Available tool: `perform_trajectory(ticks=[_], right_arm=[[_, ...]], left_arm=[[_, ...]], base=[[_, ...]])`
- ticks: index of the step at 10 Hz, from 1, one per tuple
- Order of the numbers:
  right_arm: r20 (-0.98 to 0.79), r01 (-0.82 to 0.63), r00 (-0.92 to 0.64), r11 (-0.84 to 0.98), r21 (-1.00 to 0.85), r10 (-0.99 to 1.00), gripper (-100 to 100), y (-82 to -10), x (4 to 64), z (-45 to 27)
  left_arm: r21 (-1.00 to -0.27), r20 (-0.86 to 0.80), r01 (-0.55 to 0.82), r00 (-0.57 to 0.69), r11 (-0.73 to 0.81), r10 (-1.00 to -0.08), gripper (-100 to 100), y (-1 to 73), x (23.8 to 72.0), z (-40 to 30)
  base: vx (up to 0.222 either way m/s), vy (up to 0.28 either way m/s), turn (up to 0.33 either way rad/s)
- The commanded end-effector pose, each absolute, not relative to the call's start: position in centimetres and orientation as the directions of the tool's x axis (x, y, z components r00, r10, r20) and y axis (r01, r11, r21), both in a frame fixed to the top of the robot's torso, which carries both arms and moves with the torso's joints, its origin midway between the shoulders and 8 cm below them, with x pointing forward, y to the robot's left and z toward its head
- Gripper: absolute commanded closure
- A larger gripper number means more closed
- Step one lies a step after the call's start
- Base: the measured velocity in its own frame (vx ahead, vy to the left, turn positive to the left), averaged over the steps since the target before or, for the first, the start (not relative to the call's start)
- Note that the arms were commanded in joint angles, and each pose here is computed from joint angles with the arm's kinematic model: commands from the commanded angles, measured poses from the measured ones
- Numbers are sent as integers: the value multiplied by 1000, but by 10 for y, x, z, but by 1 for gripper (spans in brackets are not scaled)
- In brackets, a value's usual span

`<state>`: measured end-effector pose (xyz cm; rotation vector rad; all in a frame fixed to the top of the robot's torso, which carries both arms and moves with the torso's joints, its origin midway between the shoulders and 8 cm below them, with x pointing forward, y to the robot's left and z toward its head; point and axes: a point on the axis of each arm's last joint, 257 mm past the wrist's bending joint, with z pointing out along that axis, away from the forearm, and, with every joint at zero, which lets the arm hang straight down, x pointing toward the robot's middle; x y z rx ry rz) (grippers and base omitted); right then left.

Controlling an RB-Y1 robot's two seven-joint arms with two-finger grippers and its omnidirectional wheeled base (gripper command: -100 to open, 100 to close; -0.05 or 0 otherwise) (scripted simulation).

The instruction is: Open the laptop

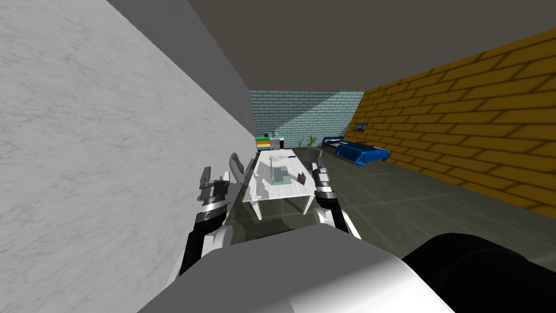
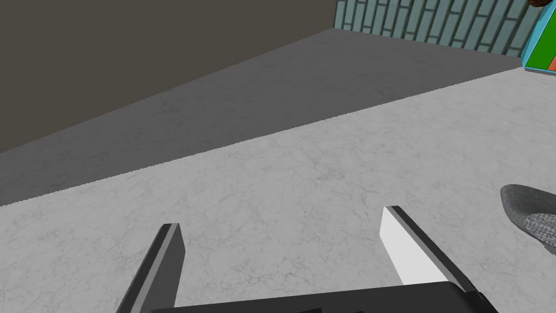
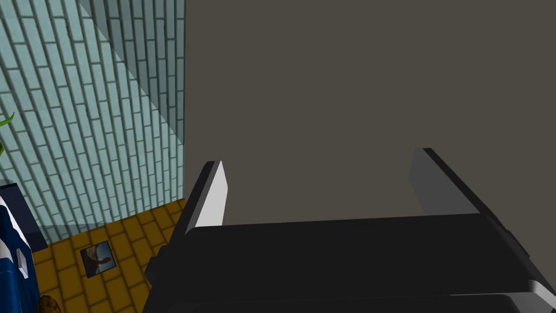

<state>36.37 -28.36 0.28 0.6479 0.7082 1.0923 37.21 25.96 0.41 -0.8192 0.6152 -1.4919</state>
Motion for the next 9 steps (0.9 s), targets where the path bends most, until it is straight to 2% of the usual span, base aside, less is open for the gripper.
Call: perform_trajectory(ticks=[1,9], right_arm=[[-188,-554,292,326,766,938,0,-284,364,3],[-188,-555,292,326,766,938,0,-284,364,3]], left_arm=[[-786,131,611,17,-94,-991,0,260,372,4],[-786,131,611,17,-94,-991,0,260,372,4]], base=[[0,0,0],[0,0,0]])
